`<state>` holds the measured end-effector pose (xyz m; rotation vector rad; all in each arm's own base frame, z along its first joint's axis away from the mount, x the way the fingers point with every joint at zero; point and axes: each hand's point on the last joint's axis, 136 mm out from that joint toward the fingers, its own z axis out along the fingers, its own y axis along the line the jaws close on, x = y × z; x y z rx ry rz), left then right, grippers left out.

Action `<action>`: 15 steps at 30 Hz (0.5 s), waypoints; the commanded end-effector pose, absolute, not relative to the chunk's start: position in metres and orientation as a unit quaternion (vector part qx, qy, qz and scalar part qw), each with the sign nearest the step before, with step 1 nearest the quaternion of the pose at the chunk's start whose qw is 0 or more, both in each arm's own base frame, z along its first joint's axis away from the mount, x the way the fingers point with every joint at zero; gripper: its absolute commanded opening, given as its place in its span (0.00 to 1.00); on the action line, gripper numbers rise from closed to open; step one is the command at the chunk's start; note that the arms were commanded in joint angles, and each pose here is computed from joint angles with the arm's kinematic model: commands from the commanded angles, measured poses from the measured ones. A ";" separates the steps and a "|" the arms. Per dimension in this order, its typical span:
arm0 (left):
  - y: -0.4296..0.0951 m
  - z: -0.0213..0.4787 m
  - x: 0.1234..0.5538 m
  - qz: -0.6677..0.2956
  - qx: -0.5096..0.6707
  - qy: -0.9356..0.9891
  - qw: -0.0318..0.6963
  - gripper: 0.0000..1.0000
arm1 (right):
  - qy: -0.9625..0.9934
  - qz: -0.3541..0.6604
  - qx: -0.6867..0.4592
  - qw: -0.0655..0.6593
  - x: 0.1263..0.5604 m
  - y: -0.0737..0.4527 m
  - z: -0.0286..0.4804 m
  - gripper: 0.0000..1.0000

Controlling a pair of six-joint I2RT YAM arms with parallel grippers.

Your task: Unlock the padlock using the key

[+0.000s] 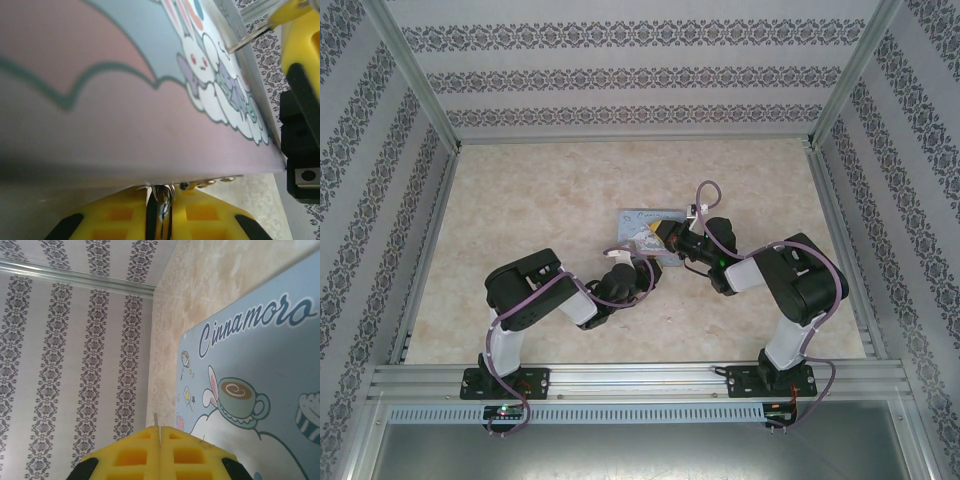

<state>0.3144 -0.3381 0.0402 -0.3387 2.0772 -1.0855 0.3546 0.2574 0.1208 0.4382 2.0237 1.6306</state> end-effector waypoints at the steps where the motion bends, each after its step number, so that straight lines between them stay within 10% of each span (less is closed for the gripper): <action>1: -0.328 0.014 0.310 -0.399 -0.150 0.832 0.355 0.10 | 0.745 0.601 0.158 0.243 0.350 0.260 0.121 0.00; 15: -0.304 0.032 0.310 -0.402 -0.180 0.826 0.352 0.00 | 0.725 0.624 0.124 0.265 0.317 0.249 0.170 0.00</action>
